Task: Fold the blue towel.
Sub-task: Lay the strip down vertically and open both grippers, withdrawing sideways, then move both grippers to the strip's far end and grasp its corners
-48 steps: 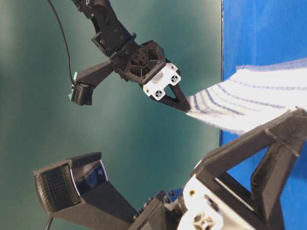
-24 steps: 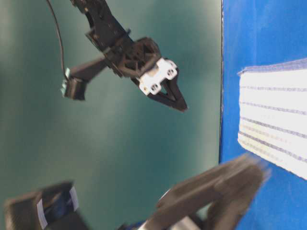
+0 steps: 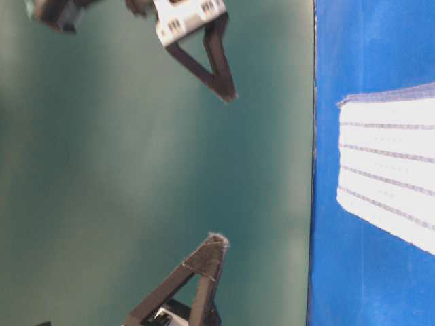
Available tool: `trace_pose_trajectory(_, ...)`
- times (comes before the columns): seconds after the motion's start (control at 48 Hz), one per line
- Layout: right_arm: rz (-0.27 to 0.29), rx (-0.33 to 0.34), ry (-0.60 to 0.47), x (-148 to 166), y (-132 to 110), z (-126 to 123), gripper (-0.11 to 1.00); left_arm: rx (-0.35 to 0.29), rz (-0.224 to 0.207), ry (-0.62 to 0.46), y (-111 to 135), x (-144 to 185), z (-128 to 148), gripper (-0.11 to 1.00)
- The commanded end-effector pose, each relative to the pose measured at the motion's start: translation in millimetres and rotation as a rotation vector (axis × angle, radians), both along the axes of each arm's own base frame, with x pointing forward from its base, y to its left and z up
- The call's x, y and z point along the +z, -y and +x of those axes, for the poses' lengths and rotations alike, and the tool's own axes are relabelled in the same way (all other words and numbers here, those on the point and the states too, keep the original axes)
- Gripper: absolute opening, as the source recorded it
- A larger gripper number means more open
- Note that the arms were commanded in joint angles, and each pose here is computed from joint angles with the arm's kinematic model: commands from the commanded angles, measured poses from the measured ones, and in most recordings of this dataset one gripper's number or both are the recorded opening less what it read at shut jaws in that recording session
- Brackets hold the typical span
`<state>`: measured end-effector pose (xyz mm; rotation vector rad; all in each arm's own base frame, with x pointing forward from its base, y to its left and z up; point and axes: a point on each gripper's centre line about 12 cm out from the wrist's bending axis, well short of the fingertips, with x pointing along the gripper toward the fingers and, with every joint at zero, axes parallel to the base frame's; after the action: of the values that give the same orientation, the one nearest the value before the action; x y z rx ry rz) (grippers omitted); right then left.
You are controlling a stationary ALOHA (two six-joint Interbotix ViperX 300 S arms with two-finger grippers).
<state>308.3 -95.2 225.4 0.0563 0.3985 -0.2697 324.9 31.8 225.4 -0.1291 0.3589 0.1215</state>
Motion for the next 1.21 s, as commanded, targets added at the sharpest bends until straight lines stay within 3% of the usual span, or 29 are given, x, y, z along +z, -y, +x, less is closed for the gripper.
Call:
trace_pose_trajectory(0.0,-0.005,0.032,0.065,13.7,-13.6,-7.3,0.57,0.01,0.015,0.046,-4.2,11.1,-3.0,0.78)
trace_pose_trajectory(0.167,-0.004,0.092,0.084,15.3,-36.4,-22.1,0.57,0.017,0.028,0.092,-5.7,13.9,-13.2,0.78)
trace_pose_trajectory(0.605,0.0,0.072,0.061,10.3,-28.5,-14.2,0.57,0.036,0.037,0.101,-12.5,10.3,-10.5,0.78)
trace_pose_trajectory(0.98,0.019,-0.096,0.001,-6.9,29.2,-6.9,0.58,0.212,0.064,0.058,-76.0,-16.5,-3.1,0.79)
trace_pose_trajectory(1.189,0.085,-0.186,-0.074,-39.6,61.4,6.1,0.65,0.271,0.058,-0.007,-108.5,-45.1,20.4,0.84)
